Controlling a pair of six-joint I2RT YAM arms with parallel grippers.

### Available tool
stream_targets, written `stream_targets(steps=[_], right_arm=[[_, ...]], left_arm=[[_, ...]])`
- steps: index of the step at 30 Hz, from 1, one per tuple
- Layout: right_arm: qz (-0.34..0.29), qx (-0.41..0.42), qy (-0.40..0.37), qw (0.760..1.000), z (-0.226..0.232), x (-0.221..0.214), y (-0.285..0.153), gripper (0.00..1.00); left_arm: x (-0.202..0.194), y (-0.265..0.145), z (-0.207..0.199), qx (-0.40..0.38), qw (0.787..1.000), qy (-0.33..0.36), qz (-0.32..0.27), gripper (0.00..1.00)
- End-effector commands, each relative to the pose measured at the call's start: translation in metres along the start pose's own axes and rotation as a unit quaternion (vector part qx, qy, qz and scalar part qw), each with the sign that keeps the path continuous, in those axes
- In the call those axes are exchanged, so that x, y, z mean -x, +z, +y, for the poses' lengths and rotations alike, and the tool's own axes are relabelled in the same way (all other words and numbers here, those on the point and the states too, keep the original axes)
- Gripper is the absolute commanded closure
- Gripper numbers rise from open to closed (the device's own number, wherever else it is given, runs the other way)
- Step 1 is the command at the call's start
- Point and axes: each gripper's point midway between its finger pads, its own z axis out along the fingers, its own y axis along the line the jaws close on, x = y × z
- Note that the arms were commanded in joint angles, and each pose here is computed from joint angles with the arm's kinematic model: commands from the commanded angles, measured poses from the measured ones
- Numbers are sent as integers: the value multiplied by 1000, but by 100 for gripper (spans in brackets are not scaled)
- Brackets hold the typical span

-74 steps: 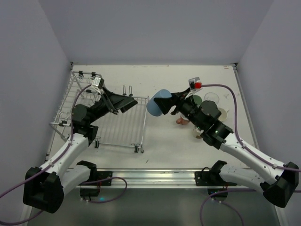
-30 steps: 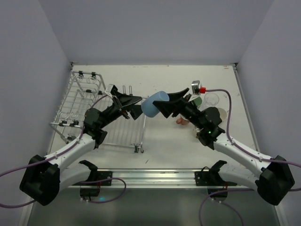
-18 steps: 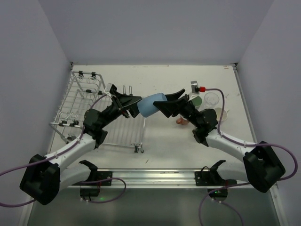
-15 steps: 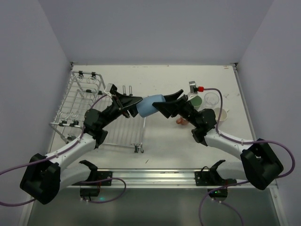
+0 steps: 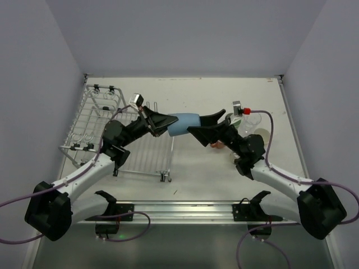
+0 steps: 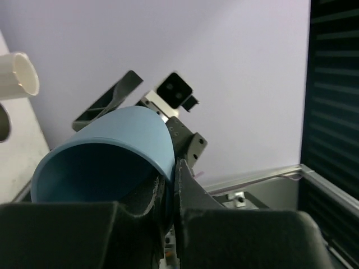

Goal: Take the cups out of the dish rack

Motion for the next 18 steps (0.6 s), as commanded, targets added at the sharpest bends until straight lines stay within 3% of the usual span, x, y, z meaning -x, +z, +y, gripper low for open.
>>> stream_targets(steps=[1,4,5,6,8,9,11,12,16,18], right_arm=[[-21,-53,-56,997,-1,22,-14,1],[-5,-163,-68,984,-29,24,-32,1],[-43,-195,-81,977,-25,47,-39,1],[-20,-256,-76,963,-44,38,-55,1],[-45,-305,-95,947,-39,60,-73,1],[-42,-378,-101,919,-59,60,-96,1],[-58,-420,-127,897,-52,82,-112,1],[-55,-478,-136,866,-64,85,-135,1],[-86,-554,-150,815,-52,117,-167,1],[-99,-573,-149,800,-41,129,-177,1]], left_arm=[[5,9,8,54,995,82,2,100],[13,12,18,87,989,121,-7,100],[17,14,22,101,986,130,-13,100],[16,16,25,112,983,144,-12,100],[22,21,33,147,970,190,-19,100],[15,26,36,159,965,209,-9,100],[20,33,48,214,942,259,-18,100],[4,40,53,222,936,275,2,100],[-20,57,86,280,899,334,43,100],[-38,67,104,311,879,357,60,100]])
